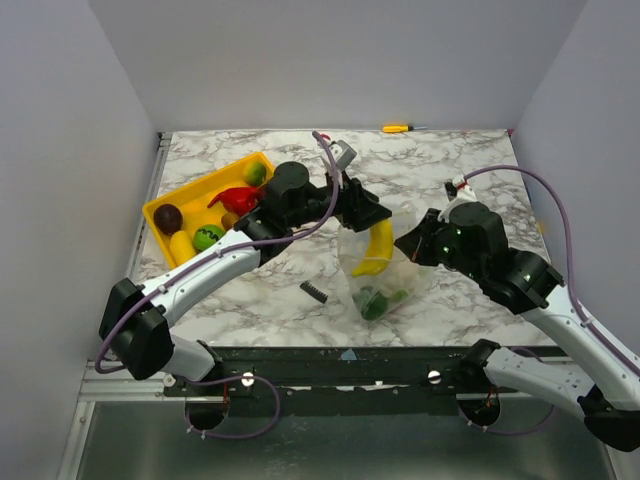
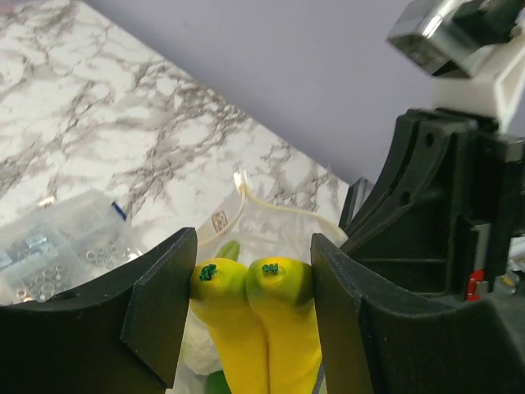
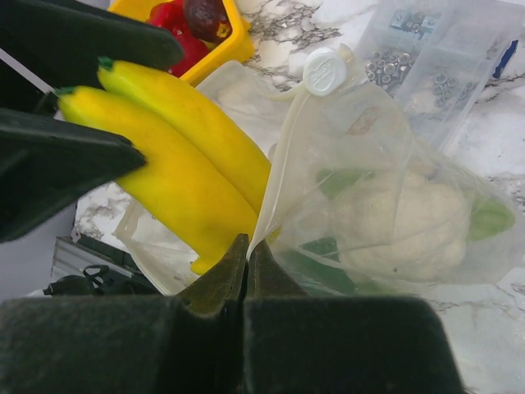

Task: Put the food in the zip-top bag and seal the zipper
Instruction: Place the fake fruit in the zipper food storage bag, then adjust the zipper food storage bag at the center of the board, then pick up the fake vegetable from the bin.

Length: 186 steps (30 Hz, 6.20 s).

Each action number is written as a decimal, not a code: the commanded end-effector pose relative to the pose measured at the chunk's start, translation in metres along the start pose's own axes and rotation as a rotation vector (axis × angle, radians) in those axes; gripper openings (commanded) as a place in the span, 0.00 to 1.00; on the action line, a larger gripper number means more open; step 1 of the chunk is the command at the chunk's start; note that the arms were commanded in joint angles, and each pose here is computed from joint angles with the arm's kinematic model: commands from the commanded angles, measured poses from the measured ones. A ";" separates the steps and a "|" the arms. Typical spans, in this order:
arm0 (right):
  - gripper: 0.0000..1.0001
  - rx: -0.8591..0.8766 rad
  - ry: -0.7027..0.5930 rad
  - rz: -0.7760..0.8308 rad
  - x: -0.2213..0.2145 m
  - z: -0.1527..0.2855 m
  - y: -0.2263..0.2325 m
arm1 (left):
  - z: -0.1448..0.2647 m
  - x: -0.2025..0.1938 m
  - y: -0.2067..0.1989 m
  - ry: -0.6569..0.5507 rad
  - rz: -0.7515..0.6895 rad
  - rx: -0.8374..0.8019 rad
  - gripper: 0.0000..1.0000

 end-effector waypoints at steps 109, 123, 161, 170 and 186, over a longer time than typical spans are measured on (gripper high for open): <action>0.00 0.099 -0.234 0.069 0.007 0.007 -0.011 | 0.195 -0.021 0.093 0.000 0.201 1.055 0.89; 0.00 0.057 -0.159 0.090 0.006 0.002 -0.008 | 0.216 -0.027 0.192 -0.200 0.650 1.352 0.88; 0.00 0.027 -0.214 0.081 0.009 0.006 -0.014 | 0.186 -0.062 0.341 -0.083 1.331 1.821 0.77; 0.00 0.030 -0.227 0.066 0.012 0.006 -0.013 | 0.177 -0.060 0.342 -0.144 1.480 1.813 0.86; 0.00 0.034 -0.232 0.054 0.017 0.009 -0.008 | 0.179 -0.062 0.336 -0.271 1.536 1.802 0.68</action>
Point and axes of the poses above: each gripper's point midway between its finger pads, its own z axis back along the fingers, its own y axis along the line the jaws close on, x = y × z, the point moved 7 cm from there along z, back along the fingers, and after that the axes turned 3 degrees about -z, right-handed, at the moved point
